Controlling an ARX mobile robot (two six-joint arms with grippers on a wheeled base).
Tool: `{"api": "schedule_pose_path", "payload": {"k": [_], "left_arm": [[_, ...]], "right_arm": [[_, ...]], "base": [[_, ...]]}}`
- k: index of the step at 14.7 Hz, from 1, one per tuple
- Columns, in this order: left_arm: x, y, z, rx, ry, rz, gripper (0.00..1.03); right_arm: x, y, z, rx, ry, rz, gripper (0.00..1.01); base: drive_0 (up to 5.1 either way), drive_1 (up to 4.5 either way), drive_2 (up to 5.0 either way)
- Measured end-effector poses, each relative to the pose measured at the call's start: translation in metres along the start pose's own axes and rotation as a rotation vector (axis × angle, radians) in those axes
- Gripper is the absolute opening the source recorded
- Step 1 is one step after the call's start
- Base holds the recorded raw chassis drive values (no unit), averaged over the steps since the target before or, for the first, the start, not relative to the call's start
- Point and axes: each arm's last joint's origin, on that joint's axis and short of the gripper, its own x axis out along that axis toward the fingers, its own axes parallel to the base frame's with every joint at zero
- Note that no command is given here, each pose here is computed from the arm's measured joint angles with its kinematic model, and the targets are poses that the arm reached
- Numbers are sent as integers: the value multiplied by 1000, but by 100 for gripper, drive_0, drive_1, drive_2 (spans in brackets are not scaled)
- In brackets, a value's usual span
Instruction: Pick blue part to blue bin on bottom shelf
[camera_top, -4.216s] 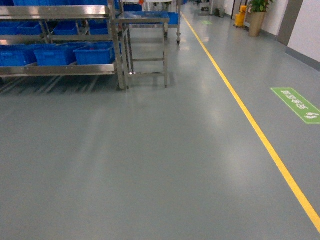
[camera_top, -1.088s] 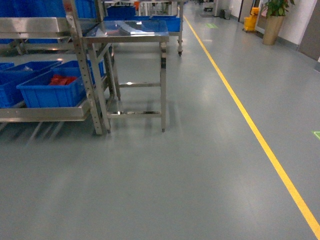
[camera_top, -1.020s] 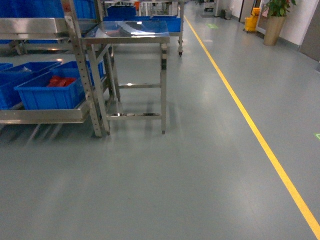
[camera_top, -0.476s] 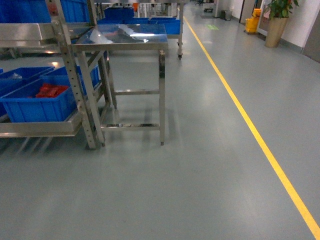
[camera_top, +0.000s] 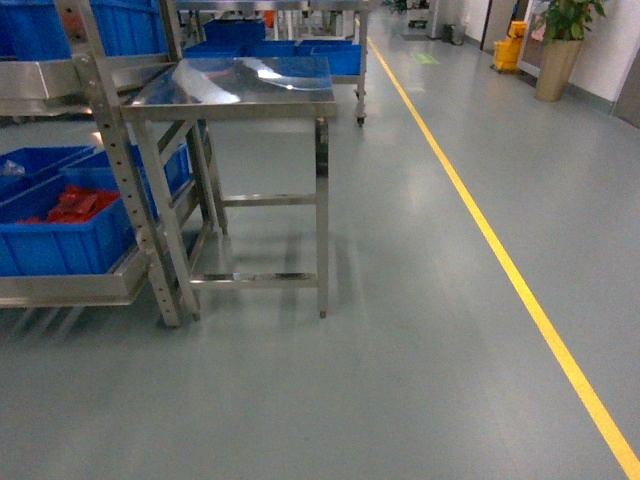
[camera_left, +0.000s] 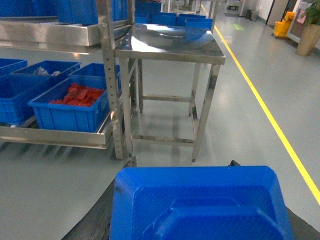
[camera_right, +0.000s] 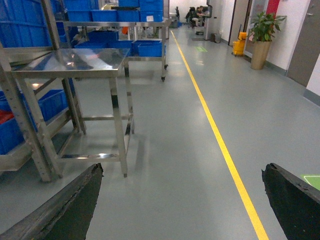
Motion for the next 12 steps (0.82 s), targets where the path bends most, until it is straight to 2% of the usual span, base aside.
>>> {"api": "schedule_pose_path", "payload": {"k": [12], "left_arm": [[0,0,0,0,-1,0,43]], "right_arm": [[0,0,-1,0,5,0,98]], "base": [[-5,428,-439]]}}
